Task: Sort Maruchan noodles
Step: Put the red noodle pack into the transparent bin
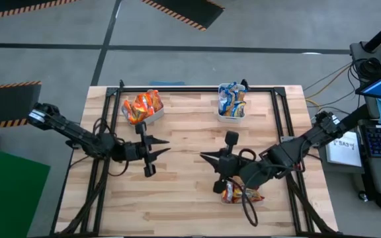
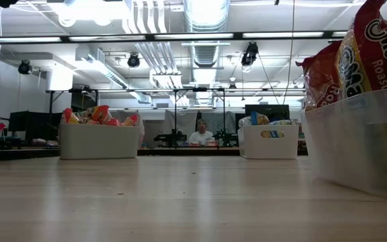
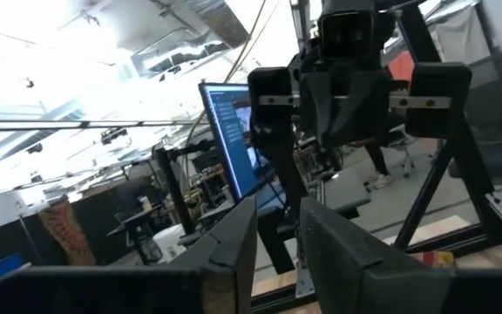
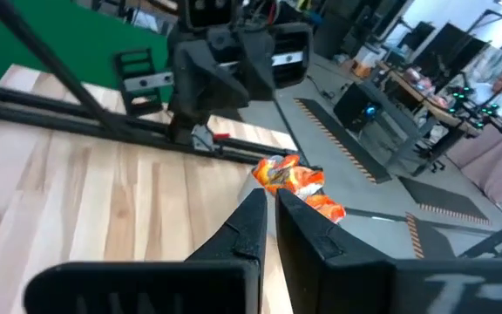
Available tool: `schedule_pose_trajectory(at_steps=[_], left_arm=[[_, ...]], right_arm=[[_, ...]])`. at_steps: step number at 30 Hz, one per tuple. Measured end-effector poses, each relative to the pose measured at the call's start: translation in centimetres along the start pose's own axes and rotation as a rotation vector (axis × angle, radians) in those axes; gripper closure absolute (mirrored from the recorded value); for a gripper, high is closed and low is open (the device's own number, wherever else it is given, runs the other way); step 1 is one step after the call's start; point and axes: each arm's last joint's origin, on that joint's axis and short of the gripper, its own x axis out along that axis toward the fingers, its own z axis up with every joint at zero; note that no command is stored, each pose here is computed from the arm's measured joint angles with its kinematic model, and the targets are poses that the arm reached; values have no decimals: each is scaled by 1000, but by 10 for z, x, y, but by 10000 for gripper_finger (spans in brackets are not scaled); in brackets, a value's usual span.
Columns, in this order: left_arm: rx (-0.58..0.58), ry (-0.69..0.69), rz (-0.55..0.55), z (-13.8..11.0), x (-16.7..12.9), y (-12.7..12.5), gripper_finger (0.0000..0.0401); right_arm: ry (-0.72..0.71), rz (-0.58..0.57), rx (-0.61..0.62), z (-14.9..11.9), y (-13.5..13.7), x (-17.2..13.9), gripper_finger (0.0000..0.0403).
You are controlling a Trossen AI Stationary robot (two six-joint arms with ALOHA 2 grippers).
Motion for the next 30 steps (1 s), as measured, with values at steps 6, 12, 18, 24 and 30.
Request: schedule_pose_trajectory(at_steps=[6,12,18,24,30], left_arm=[[10,22,10,-3,1,-2,313],[17,54,38,-6,2,-3,299],[36,88,19,-15,6,-11,294],[-1,154,-18,-32,16,-27,299],[-3,219,-57,-26,32,-35,324]], right_arm=[[17,0,54,-2,-3,2,385],[135,49,36,-17,-10,10,328],[136,129,-42,-34,2,20,268],[-17,134,-175,-55,13,41,290],[-154,140,-198,-63,-30,33,376]])
